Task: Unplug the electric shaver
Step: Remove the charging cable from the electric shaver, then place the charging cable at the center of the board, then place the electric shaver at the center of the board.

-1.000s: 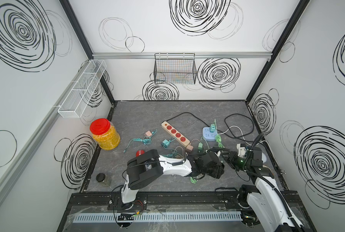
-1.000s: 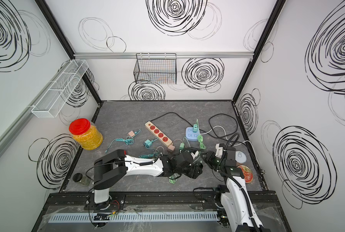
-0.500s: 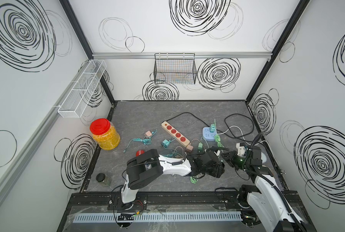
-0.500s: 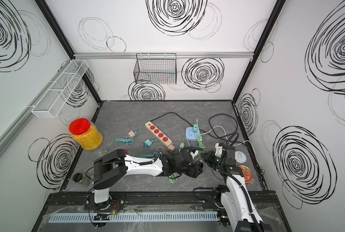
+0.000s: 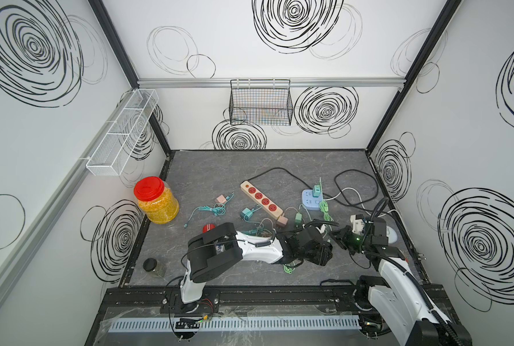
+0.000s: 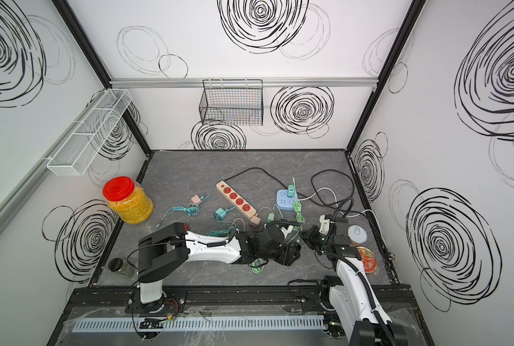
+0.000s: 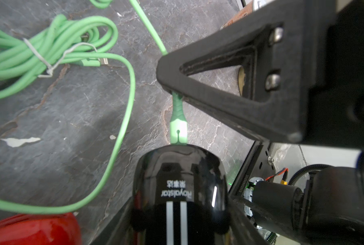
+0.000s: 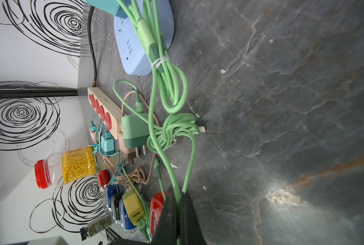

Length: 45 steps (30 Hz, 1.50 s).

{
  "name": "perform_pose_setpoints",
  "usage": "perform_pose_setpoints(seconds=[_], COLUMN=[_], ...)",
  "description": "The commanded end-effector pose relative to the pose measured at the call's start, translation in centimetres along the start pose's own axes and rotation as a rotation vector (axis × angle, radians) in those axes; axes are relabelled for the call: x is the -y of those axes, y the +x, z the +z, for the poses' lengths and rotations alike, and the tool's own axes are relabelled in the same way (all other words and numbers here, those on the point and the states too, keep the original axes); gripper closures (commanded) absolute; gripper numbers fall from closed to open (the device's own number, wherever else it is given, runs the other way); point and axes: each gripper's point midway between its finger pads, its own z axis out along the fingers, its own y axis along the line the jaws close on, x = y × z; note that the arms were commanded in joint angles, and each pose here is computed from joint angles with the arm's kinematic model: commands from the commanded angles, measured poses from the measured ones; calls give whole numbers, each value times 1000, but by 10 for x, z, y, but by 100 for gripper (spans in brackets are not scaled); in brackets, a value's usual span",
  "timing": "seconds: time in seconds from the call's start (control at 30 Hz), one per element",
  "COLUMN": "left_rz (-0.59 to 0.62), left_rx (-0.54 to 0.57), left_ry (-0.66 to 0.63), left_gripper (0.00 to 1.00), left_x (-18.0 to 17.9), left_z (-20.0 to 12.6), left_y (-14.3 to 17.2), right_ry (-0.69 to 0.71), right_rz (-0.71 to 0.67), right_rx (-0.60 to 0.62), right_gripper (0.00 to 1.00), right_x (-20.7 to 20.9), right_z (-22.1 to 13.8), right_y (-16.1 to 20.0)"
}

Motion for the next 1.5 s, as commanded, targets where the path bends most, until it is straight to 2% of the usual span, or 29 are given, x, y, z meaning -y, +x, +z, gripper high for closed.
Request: perform_pose_setpoints(seconds=[0.0,0.33,0.47,0.7,0.87,1.23,1.47], left_rz=[9,26,19,9,20,179,317], left_rx=[36,-42,-63,-107,-118,-92,-121], left_ry=[77,56,58,74,38,-191,-447], left_gripper=[77,78,86,92,93,90,88], left_x=[24,24,22,25,18,3,-19], left_z=[-14,0,4,13,16,29,27], left_y=[-11,6,11,23,25,5,6], right_ry=[57,151,148,158,172,212,257], right_rz=[-39,-44,-53,-56,-67,-32,-12], right_rx=[108,139,164,193,190,138,95], right_gripper=[97,97,97,97,96,94,93], right_x=[5,12,9,12,12,32,45], right_z=[-3,-8,-12,-15,-15,-2,7], right_y=[-28,-48,-55,-64,-67,-54,-49])
